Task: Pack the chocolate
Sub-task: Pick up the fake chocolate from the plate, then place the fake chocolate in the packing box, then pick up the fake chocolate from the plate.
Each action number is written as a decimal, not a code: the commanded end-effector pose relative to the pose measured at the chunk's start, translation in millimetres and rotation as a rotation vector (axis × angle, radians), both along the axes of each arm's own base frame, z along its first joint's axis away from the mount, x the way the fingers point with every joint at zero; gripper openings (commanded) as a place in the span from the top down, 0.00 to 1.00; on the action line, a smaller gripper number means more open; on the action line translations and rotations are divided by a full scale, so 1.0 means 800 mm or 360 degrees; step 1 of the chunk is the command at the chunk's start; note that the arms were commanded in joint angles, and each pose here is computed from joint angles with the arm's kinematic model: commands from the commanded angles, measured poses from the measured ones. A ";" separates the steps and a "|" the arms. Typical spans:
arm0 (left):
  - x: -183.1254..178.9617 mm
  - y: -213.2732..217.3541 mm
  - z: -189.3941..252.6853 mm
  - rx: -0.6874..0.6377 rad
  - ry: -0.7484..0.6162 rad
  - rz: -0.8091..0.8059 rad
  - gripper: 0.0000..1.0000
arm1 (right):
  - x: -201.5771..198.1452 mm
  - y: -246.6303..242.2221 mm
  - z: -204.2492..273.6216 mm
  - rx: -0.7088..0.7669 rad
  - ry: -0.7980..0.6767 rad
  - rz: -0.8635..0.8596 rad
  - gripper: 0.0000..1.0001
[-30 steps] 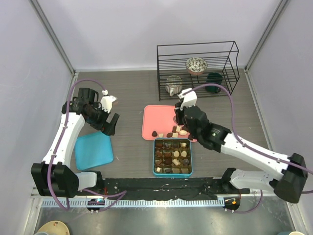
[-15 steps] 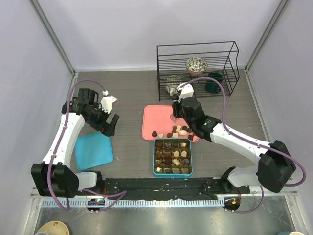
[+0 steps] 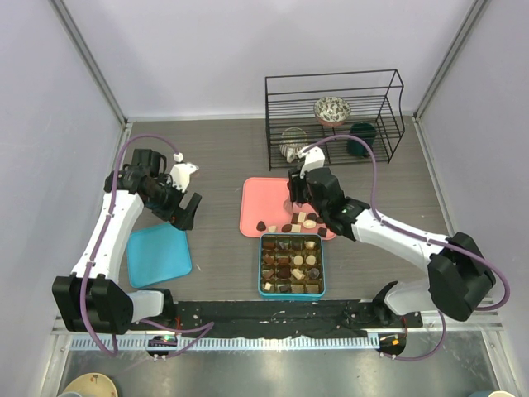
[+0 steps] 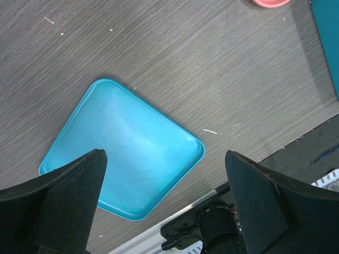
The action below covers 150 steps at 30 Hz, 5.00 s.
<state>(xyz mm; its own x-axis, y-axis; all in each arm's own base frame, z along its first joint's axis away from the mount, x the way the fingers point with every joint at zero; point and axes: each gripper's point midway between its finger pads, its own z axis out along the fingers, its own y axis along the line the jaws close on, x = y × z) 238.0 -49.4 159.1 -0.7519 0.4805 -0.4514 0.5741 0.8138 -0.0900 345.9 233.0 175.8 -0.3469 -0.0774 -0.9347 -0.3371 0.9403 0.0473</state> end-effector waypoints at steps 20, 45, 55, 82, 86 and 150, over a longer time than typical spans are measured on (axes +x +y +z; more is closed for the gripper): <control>0.003 0.004 0.016 0.0023 -0.0062 -0.0035 0.00 | -0.027 -0.015 -0.017 0.0030 0.0047 0.0025 0.50; 0.000 0.004 0.016 0.0020 -0.0049 -0.0034 0.00 | 0.013 -0.004 0.056 0.0040 -0.0189 -0.0034 0.79; -0.003 0.006 0.014 0.0036 -0.0054 -0.0041 0.00 | -0.006 -0.002 0.133 0.0220 -0.0294 0.0026 0.81; -0.002 0.011 -0.002 0.0064 -0.0053 0.0024 0.00 | -0.252 -0.029 0.081 0.0549 0.0417 0.0357 0.77; -0.001 0.010 0.003 0.0052 -0.0066 0.0032 0.00 | -0.251 -0.023 0.074 0.0562 0.0424 0.0363 0.77; -0.003 0.013 0.015 0.0084 -0.0074 -0.0028 0.00 | 0.025 -0.020 0.035 0.0126 -0.0018 -0.0171 0.57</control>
